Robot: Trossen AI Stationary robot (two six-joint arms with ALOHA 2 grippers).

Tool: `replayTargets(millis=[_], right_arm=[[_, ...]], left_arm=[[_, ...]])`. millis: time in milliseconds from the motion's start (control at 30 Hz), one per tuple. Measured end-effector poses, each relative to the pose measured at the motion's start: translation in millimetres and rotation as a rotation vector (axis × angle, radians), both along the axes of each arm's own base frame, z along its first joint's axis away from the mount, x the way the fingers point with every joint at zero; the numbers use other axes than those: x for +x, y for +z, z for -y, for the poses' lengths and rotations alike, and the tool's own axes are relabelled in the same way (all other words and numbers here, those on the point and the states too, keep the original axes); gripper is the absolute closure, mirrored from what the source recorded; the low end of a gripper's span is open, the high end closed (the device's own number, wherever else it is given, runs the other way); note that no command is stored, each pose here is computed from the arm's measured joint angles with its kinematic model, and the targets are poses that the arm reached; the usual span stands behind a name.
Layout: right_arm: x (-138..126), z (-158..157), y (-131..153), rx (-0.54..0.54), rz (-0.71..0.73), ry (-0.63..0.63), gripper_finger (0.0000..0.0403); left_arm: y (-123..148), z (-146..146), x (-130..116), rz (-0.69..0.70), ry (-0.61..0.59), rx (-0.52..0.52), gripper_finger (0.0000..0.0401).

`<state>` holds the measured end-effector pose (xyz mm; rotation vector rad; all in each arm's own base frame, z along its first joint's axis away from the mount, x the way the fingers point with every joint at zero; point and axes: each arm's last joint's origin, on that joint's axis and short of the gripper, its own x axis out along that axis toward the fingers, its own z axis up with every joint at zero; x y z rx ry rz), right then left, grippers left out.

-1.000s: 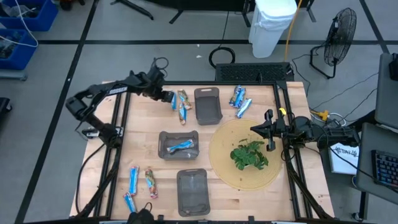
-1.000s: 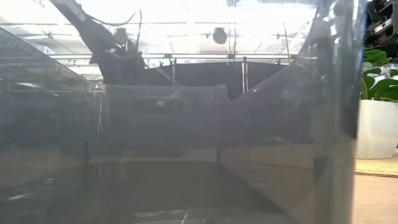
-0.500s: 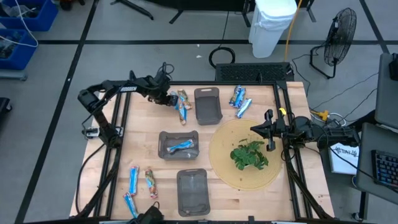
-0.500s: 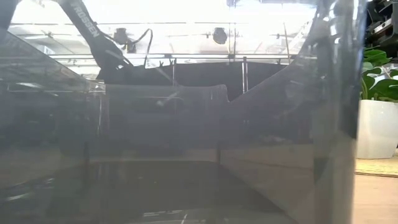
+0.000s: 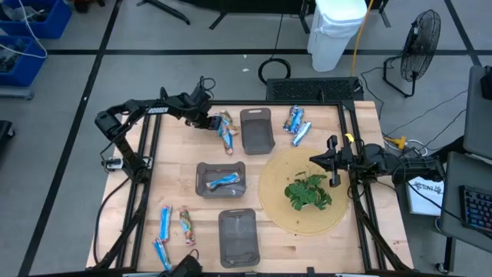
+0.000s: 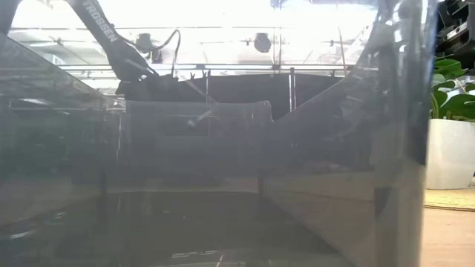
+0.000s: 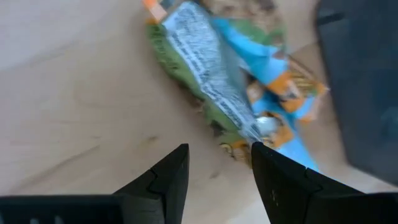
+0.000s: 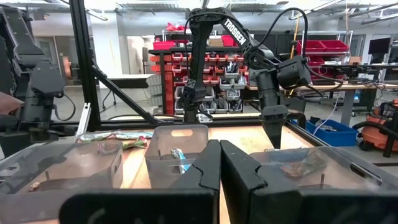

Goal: Pick and place Granola Bars by type
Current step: Put the yellow granola bar into the middle black bin

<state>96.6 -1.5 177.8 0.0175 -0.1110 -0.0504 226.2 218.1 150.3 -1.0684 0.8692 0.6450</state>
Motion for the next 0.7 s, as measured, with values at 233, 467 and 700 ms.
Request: replayTargets(millis=[233,467,700], right_arm=[[0.0,0.0,0.0,0.0,0.0,0.0,0.0403],[0.0,0.0,-0.1,0.0,0.0,0.0,0.0403],[0.0,0.0,0.0,0.0,0.0,0.0,0.0403]], left_arm=[[2.8,2.9,9.3,0.065,-0.006,-0.004,0.0224],[2.5,9.6,14.9,0.057,-0.01,-0.013,0.0224],[1.2,13.7,16.3,0.009,-0.004,0.007,0.0224]])
